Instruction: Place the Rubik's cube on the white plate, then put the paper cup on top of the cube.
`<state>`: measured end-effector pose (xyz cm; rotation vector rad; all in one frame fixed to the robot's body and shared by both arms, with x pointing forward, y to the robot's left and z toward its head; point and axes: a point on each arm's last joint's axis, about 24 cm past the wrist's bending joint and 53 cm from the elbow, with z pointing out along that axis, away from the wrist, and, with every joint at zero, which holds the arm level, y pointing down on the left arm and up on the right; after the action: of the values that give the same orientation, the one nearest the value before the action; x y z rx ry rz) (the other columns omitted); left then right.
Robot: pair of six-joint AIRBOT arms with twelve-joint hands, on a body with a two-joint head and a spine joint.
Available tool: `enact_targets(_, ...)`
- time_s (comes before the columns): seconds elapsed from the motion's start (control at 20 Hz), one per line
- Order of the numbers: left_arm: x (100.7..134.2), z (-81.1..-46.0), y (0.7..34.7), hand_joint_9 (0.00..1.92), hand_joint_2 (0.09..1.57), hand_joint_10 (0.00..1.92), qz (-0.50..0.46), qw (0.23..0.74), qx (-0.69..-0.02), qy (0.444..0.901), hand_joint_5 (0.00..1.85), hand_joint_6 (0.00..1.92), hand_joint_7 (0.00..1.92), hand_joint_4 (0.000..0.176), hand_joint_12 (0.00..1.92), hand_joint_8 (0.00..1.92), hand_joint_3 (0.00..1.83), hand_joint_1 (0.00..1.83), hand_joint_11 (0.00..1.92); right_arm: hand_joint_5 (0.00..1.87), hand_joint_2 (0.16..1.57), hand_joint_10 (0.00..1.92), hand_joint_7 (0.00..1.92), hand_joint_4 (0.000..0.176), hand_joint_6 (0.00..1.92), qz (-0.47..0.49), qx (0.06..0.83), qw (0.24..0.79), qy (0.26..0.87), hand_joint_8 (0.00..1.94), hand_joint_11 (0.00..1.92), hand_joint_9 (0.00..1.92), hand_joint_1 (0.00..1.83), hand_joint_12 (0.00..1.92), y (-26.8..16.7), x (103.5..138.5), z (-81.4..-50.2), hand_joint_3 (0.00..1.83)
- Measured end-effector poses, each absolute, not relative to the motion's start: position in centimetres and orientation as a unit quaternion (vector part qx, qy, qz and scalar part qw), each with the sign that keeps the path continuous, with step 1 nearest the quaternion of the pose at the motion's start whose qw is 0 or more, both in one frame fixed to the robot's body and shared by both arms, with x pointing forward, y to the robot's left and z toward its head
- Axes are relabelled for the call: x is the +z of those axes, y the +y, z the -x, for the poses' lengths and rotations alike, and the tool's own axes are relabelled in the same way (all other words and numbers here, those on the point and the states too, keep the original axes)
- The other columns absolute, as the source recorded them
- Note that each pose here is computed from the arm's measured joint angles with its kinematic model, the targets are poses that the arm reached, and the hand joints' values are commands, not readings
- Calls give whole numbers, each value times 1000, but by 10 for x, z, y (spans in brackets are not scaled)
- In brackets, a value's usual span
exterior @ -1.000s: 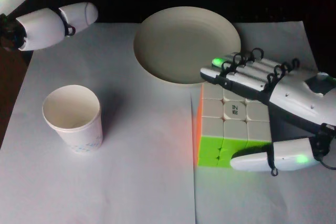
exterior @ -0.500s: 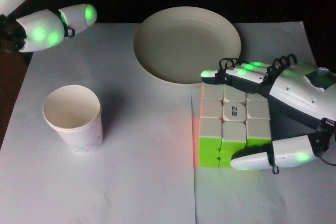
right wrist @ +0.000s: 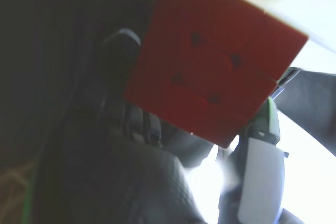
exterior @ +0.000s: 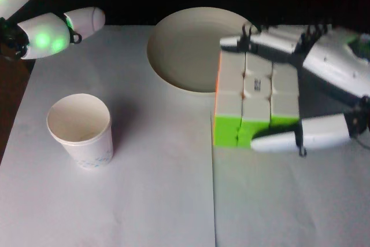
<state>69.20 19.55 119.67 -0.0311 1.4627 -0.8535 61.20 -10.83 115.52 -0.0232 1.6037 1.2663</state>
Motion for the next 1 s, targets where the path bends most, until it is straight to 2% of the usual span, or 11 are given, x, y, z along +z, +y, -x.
enact_targets(0.1, 1196, -692, 195, 0, 1334, 0, 14, 662, -378, 647, 64, 2, 0, 102, 352, 0, 1, 263, 0, 443, 1387, 1921, 593, 0, 1695, 10, 528, 538, 657, 1734, 782, 565, 1050, 1921, -109, 1166, -626, 2)
enact_targets(0.2, 1196, -692, 195, 0, 1343, 0, 14, 662, -378, 647, 53, 1, 0, 81, 166, 0, 0, 266, 0, 473, 1365, 1921, 648, 0, 1577, 10, 526, 552, 646, 1744, 757, 573, 1101, 1921, -106, 1177, -642, 0)
enact_targets(0.3, 1196, -692, 194, 0, 1340, 0, 12, 661, -378, 648, 52, 0, 0, 97, 230, 0, 0, 238, 0, 483, 1366, 1921, 628, 0, 1567, 7, 529, 566, 633, 1775, 831, 635, 1095, 1921, -98, 1191, -660, 0)
enact_targets(0.4, 1196, -692, 195, 0, 1335, 0, 15, 662, -378, 647, 55, 1, 0, 100, 233, 0, 0, 251, 0, 542, 1349, 1862, 608, 16, 1608, 6, 526, 570, 631, 1657, 562, 492, 1071, 1921, -90, 1195, -676, 0)
enact_targets(0.55, 1196, -692, 194, 0, 1339, 0, 13, 661, -379, 647, 61, 0, 0, 76, 289, 0, 1, 278, 0, 509, 1361, 1892, 601, 8, 1635, -7, 512, 570, 642, 1689, 544, 435, 1061, 1921, -77, 1189, -707, 1)
enact_targets(0.6, 1195, -692, 192, 0, 1350, 0, 14, 661, -381, 646, 34, 2, 0, 92, 283, 0, 5, 211, 0, 457, 1360, 1903, 664, 0, 1601, -19, 503, 566, 653, 1694, 819, 676, 1095, 1921, -75, 1178, -719, 0)
enact_targets(0.65, 1195, -692, 191, 0, 1326, 0, 14, 660, -382, 646, 34, 1, 0, 101, 160, 0, 0, 273, 0, 468, 1368, 1839, 620, 0, 1617, -28, 497, 561, 662, 1709, 692, 551, 1068, 1921, -74, 1170, -726, 2)
enact_targets(0.75, 1195, -692, 191, 0, 1351, 0, 15, 661, -383, 645, 2, 0, 0, 73, 331, 0, 4, 233, 0, 431, 1396, 1614, 565, 12, 1757, -44, 475, 545, 689, 1660, 598, 518, 1025, 1910, -74, 1146, -738, 0)
enact_targets(0.8, 1196, -692, 191, 0, 1357, 0, 15, 662, -383, 644, 1, 0, 0, 68, 172, 0, 1, 254, 0, 189, 1245, 1555, 312, 0, 1218, -52, 467, 539, 699, 1133, 366, 362, 1043, 1906, -75, 1137, -743, 0)
enact_targets(0.9, 1197, -691, 190, 0, 1362, 0, 12, 663, -385, 642, 2, 1, 0, 84, 155, 0, 1, 300, 0, 151, 1234, 1414, 290, 0, 939, -67, 457, 534, 708, 833, 225, 286, 978, 1813, -82, 1130, -750, 0)
enact_targets(1.0, 1197, -691, 190, 0, 1367, 0, 14, 663, -385, 642, 9, 3, 0, 77, 155, 0, 2, 304, 0, 90, 1287, 827, 213, 51, 353, -77, 452, 533, 711, 189, 3, 61, 687, 1392, -87, 1126, -754, 3)
